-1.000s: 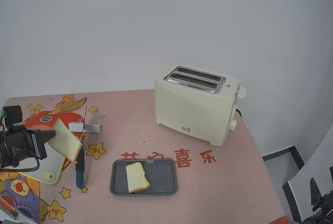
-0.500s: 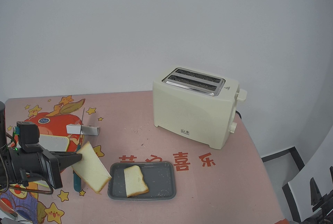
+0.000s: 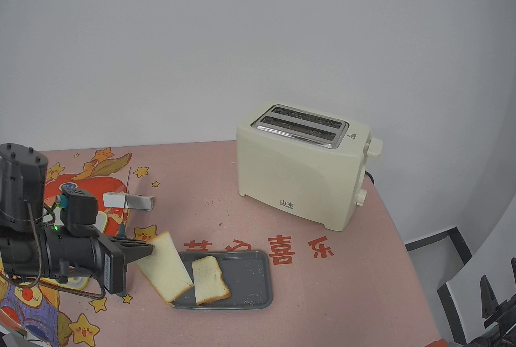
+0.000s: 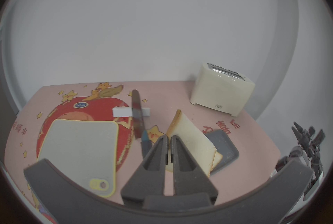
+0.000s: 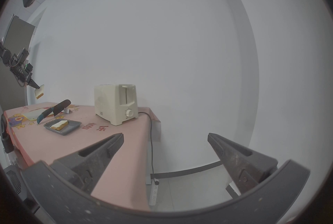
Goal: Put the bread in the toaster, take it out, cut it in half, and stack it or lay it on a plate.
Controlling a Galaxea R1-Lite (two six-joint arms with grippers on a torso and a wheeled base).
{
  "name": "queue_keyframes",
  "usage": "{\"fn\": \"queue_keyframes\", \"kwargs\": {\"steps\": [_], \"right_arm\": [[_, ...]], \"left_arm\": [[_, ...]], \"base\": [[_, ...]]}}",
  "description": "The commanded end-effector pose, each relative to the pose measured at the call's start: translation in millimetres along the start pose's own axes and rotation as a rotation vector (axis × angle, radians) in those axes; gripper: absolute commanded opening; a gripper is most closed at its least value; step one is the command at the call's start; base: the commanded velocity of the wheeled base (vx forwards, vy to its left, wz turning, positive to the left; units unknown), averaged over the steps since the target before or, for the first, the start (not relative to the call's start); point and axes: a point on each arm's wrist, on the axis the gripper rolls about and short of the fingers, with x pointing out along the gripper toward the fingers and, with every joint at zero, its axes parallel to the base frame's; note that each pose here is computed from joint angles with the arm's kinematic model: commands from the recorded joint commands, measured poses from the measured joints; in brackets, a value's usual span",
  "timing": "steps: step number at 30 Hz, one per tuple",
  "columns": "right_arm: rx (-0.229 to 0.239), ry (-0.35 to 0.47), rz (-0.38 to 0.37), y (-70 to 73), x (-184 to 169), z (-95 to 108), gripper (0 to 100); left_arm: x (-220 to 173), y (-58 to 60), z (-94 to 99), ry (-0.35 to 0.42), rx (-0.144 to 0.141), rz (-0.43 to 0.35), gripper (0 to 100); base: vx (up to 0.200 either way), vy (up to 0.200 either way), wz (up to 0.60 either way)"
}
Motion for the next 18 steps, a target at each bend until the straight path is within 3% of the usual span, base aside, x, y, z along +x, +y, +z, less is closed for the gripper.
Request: {"fn": "queue_keyframes", "kwargs": {"steps": [1,7,9,13,16,18], "right_arm": [[0.001,0.017,0.001,-0.1,1.3,-4.2,100],[0.001,0.017,0.002,0.0,1.3,-4.2,100],[0.001,0.017,-0.001,0.0,1.3,-4.2,100],[0.001,0.017,0.002,0.0,1.3,-4.2,100],[0.001,0.017,0.002,0.0,1.3,-4.2,100],[0.001,0.017,0.002,0.0,1.3,-4.2,100]], "left_arm": [[13.2,4.4,3.9,0.039,0.006,-0.034,0],[19.8,7.8,7.5,0.052,0.019,-0.045,0],[24.3,11.3,9.5,0.060,0.013,-0.034,0],[43.6,24.8,13.9,0.050,0.028,-0.014,0],[51.2,27.6,15.2,0.046,0.027,-0.026,0],[53.5,27.4,17.7,0.038,0.021,-0.074,0]], "base": [[0.000,0.000,0.00],[0.000,0.000,0.00],[0.000,0.000,0.00],[0.000,0.000,0.00],[0.000,0.000,0.00],[0.000,0.000,0.00]]}}
